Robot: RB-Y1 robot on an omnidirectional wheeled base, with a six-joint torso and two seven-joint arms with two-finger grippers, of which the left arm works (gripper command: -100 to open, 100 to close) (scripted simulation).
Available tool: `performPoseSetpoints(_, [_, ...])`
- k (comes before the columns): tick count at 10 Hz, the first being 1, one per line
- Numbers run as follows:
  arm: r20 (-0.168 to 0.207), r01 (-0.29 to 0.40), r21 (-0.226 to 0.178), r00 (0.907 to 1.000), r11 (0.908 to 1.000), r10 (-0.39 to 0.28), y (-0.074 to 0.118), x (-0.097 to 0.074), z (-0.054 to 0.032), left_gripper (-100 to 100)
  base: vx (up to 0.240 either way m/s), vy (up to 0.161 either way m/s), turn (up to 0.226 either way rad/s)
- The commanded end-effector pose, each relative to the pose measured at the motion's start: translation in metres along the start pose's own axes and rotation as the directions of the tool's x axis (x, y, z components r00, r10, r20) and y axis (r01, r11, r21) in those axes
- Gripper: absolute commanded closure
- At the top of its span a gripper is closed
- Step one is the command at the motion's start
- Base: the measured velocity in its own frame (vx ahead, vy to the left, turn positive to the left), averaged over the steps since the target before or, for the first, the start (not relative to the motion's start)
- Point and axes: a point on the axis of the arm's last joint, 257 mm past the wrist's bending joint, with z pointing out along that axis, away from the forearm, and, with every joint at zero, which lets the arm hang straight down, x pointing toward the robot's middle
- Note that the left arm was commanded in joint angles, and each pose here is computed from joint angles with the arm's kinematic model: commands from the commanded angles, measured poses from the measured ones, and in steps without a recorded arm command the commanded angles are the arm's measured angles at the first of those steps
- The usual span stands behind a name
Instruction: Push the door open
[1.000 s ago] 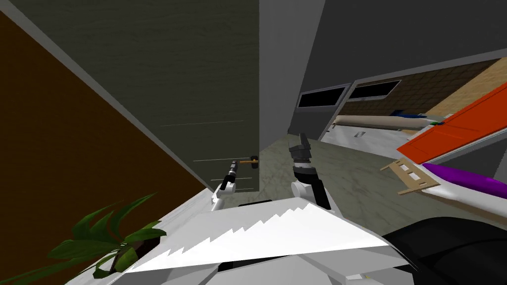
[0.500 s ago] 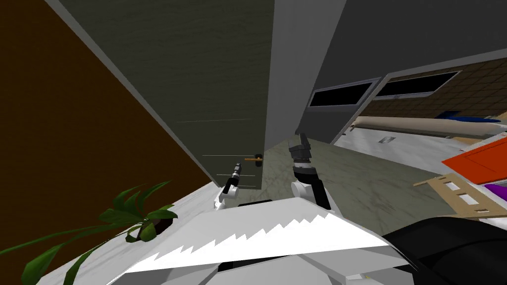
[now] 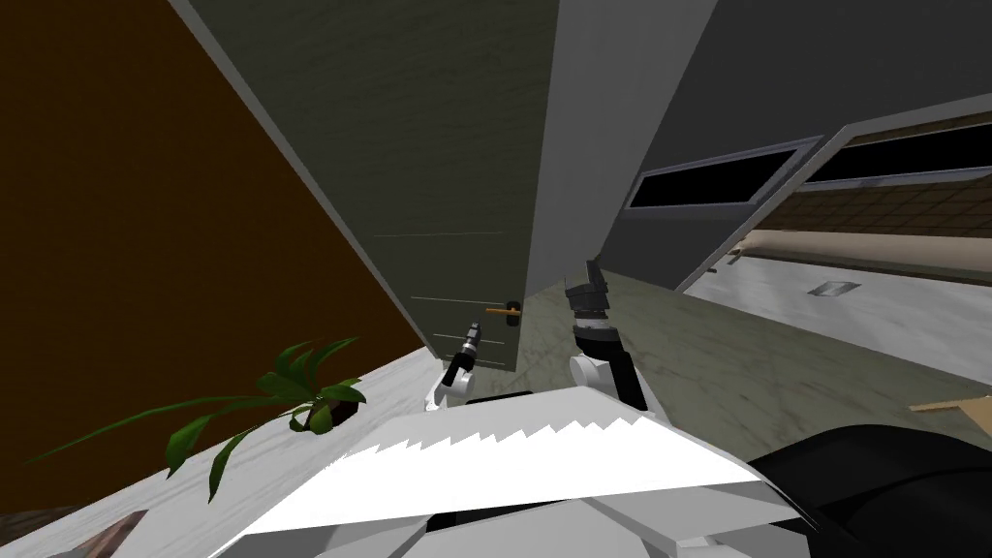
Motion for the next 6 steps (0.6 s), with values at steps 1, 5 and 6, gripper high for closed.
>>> performPoseSetpoints(1, [-0.031,0.002,0.001,0.9995,1.0,-0.002,0.002,0.02,-0.0044,-100,-0.01,-0.02,0.179])
performPoseSetpoints(5, [-0.106,0.019,0.006,0.9942,0.9998,-0.018,-0.003,0.072,-0.0187,-100,-0.017,-0.022,0.201])
performPoseSetpoints(6, [-0.124,0.025,0.008,0.992,0.9997,-0.024,-0.005,0.085,-0.0225,-100,-0.018,-0.017,0.215])
